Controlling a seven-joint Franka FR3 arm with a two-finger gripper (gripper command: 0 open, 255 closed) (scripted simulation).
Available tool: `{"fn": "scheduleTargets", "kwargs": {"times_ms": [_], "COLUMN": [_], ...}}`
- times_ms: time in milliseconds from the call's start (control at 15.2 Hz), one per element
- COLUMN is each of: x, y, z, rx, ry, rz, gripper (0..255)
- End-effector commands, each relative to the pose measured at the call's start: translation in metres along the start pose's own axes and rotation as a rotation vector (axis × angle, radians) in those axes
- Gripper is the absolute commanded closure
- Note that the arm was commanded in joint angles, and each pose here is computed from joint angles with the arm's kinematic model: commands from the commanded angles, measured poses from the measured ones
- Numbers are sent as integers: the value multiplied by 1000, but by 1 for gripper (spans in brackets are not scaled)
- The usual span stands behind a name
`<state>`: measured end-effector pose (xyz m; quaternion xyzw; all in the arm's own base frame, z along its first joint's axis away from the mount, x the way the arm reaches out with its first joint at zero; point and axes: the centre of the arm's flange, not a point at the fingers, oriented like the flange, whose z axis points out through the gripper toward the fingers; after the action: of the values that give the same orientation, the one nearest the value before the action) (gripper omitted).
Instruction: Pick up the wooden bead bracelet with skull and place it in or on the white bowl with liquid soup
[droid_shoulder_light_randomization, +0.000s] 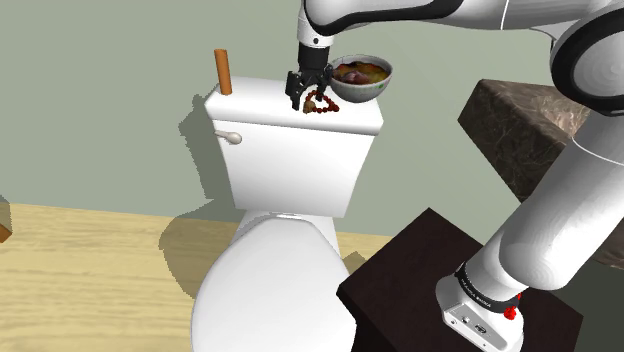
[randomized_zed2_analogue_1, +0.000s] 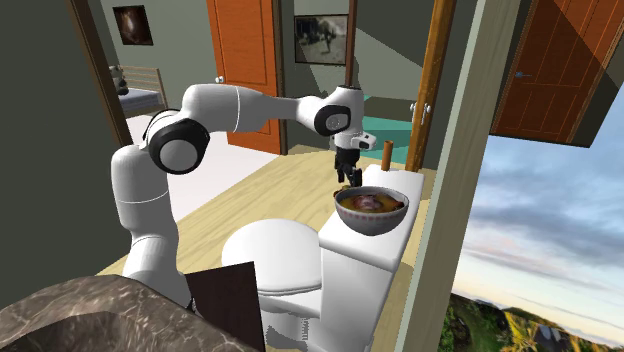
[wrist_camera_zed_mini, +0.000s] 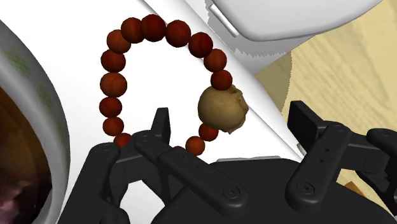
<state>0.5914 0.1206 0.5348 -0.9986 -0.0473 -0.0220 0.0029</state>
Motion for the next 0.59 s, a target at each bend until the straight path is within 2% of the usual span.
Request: {"fn": "scheduleTargets", "kwargs": {"times_ms": [0, 396, 462, 528], "x": [0, 0, 0, 0], "y": [0, 0, 0, 0], "z": [3, 3, 3, 3], "rx": [0, 0, 0, 0], "ry": [1, 1, 1, 1], "rz": [0, 0, 0, 0], "gripper": [0, 0, 255, 255]}}
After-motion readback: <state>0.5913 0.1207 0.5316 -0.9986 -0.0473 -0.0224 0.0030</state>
